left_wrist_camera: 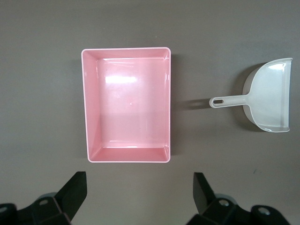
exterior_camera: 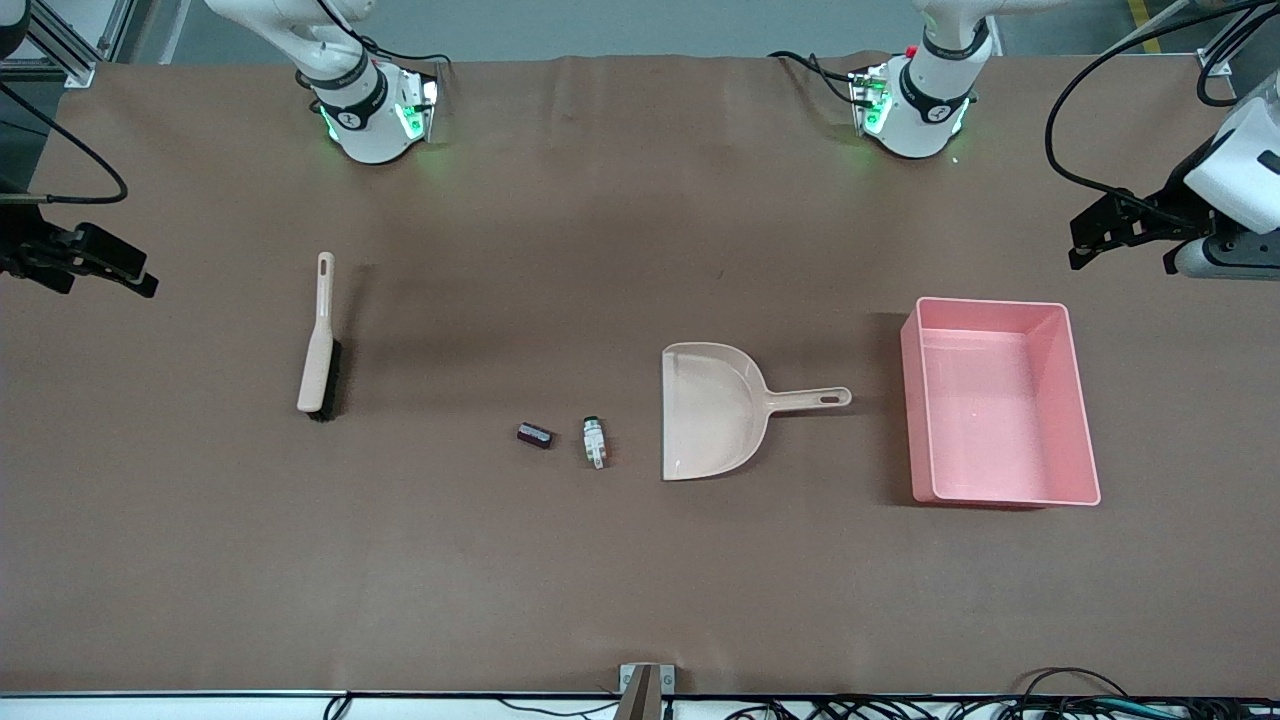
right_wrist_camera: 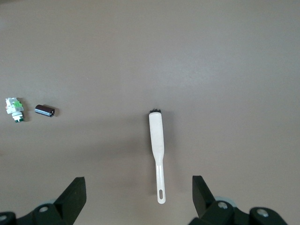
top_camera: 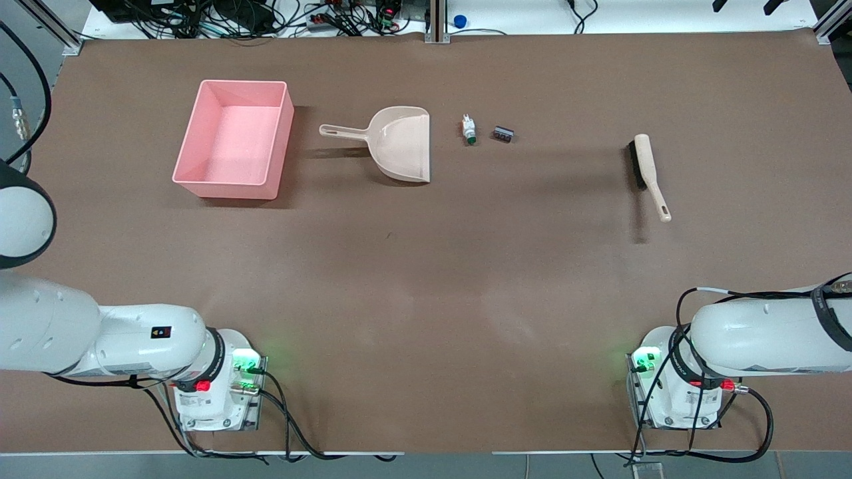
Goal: Clean e-waste and dump in bin
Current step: 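Reach the right gripper to the brush while the left gripper reaches the dustpan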
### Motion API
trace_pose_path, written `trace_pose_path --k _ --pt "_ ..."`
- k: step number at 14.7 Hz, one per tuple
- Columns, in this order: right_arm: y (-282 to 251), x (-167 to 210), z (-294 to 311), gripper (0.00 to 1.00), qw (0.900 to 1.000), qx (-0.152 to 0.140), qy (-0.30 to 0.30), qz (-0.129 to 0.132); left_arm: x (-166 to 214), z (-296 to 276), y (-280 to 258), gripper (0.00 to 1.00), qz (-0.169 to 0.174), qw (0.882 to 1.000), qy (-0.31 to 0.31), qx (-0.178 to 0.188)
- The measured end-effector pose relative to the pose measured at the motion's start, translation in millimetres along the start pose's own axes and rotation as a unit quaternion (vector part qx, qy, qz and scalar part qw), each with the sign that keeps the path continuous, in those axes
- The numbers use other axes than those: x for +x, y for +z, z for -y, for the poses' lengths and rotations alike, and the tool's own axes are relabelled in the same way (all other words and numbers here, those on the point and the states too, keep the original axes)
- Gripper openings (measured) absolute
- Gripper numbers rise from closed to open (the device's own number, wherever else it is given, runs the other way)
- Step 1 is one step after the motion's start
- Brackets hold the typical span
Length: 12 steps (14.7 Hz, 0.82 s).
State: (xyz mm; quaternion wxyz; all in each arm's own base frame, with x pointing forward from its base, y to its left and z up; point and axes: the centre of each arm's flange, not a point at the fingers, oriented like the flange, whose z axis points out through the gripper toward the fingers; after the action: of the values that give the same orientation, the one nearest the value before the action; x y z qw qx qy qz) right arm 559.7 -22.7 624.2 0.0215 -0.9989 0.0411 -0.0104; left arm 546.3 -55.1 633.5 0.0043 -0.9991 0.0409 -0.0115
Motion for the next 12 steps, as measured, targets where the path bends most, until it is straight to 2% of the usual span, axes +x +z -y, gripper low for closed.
trace_pose_path --k 4,6,8,10,12 --pt "0 0 0 1.0 1.0 0.0 0.0 0.001 -1 0 1 1.0 0.005 1.0 0.004 0.0" --pt "17 -2 1 1.0 1.0 -0.001 -0.001 0.024 0 -2 3 1.0 0.007 1.0 0.024 0.0" --pt "76 -3 1 1.0 0.999 -0.002 -0.001 0.051 7 -10 14 1.0 0.01 0.998 0.059 -0.003" --pt "153 -12 1 1.0 0.999 -0.003 -0.001 0.052 21 -39 36 1.0 0.0 0.994 0.107 -0.008" --pt "222 -38 2 1.0 0.999 -0.006 -0.004 0.051 31 -84 67 1.0 -0.011 0.988 0.155 -0.015"
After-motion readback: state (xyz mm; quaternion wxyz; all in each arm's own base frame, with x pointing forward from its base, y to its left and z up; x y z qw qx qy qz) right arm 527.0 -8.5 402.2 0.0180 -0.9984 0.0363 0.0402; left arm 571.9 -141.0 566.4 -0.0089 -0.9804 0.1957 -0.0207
